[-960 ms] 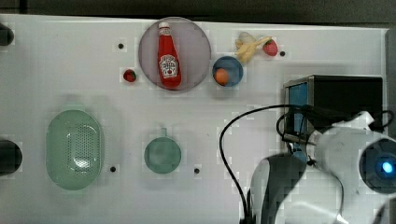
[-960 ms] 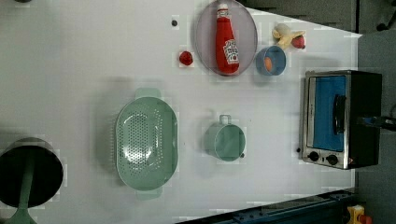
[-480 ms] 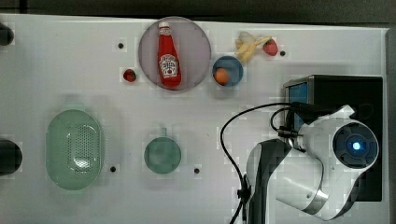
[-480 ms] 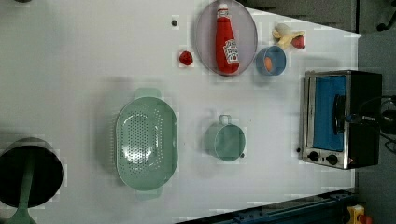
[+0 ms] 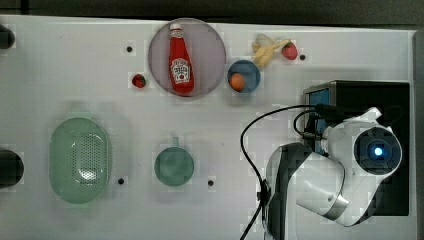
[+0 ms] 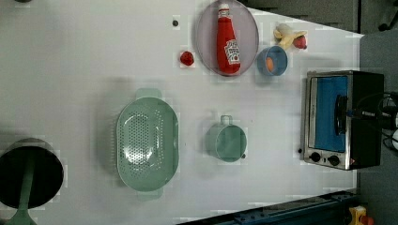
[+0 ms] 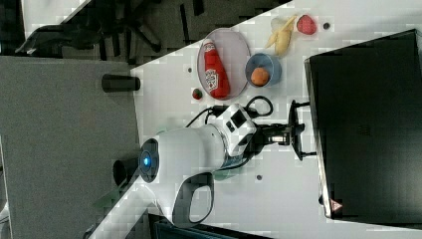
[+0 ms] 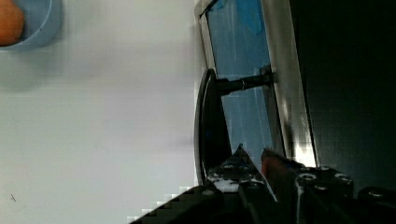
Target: Flap open oven.
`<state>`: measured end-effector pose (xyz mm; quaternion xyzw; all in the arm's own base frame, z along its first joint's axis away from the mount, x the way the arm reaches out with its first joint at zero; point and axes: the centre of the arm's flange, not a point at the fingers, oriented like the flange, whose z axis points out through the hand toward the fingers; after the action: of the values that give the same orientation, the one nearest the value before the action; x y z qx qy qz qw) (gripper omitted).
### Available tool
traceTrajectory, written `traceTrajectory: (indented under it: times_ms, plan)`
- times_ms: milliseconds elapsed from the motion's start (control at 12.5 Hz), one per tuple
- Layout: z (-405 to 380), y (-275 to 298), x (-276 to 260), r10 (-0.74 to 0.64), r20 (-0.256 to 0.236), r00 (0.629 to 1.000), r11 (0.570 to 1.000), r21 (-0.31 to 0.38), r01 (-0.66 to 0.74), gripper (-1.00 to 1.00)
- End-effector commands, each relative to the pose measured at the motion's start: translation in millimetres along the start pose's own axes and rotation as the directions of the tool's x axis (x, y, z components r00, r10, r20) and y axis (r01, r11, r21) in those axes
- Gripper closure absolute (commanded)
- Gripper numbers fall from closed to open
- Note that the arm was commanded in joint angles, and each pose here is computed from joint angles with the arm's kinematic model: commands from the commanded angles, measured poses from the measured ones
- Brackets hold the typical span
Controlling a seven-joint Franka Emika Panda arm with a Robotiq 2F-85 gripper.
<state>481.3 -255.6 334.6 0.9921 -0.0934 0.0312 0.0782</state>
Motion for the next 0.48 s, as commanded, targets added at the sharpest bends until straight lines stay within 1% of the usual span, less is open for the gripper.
traceTrajectory:
  times_ms: [80, 240, 320, 480]
  plan:
    - [20.1, -3.3, -2.8, -0.053, 0.042, 0.998, 0.999, -0.008, 0.053, 0.65]
    - [20.4, -11.8, -0.6, -0.080, 0.048, 0.996, 0.996, -0.027, 0.081, 0.65]
    - [20.2, -18.6, 0.8, -0.097, 0.055, 0.994, 0.994, -0.050, 0.099, 0.65]
    - [21.1, -33.3, 2.2, -0.109, 0.070, 0.992, 0.986, -0.121, 0.117, 0.65]
